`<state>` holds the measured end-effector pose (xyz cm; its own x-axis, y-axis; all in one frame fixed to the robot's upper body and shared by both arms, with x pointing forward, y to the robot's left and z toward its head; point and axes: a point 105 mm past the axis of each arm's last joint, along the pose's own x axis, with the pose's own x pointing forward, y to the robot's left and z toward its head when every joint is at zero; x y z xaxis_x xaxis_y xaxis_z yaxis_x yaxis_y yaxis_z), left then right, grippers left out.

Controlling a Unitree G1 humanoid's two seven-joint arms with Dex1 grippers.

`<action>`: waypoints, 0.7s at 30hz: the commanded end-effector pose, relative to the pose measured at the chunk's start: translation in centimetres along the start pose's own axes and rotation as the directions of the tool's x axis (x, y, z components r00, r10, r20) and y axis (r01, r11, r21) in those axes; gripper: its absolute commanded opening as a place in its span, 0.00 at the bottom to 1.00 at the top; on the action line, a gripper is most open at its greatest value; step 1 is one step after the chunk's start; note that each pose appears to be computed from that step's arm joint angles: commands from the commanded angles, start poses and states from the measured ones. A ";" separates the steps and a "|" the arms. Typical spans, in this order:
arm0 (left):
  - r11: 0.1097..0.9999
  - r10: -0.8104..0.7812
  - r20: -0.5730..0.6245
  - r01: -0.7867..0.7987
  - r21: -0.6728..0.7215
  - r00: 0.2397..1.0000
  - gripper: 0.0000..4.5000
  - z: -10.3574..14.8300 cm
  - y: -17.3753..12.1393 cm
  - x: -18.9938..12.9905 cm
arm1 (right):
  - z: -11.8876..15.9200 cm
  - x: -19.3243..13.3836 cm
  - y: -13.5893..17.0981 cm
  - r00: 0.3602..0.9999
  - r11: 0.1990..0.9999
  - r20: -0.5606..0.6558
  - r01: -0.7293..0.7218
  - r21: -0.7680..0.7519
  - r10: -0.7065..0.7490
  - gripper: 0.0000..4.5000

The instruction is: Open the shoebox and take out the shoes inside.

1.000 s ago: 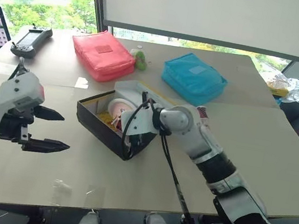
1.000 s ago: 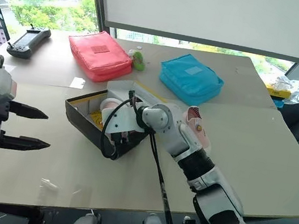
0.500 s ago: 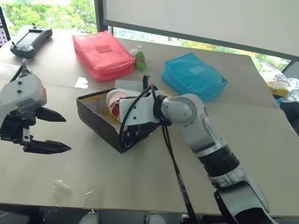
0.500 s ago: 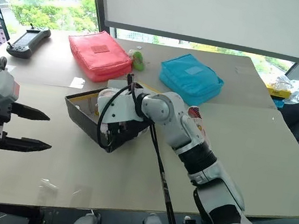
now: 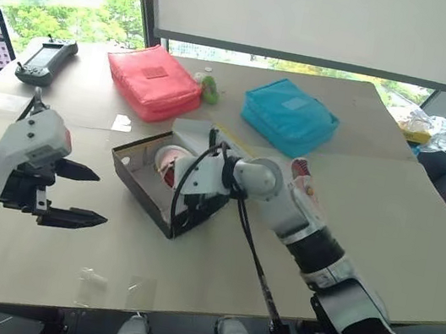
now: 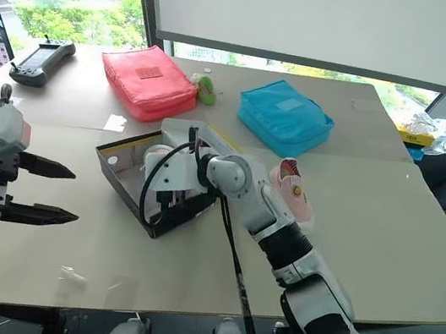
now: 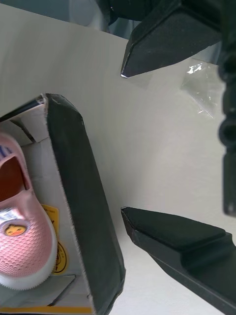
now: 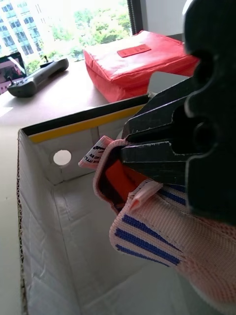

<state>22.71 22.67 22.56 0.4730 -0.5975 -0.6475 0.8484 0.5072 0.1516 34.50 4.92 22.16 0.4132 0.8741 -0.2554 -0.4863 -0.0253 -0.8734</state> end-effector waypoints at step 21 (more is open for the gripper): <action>0.997 -0.027 0.081 0.021 0.070 0.996 1.00 1.9 0.6 0.4 | -6.0 -18.1 -15.0 0.907 0.743 -0.184 0.417 0.524 -0.379 0.03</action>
<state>23.77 22.00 23.05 0.4628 -0.6390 -0.6145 0.8662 0.4735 0.1599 39.19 -11.52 35.45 0.6827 0.7294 -0.0439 -0.6200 0.5465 -0.5630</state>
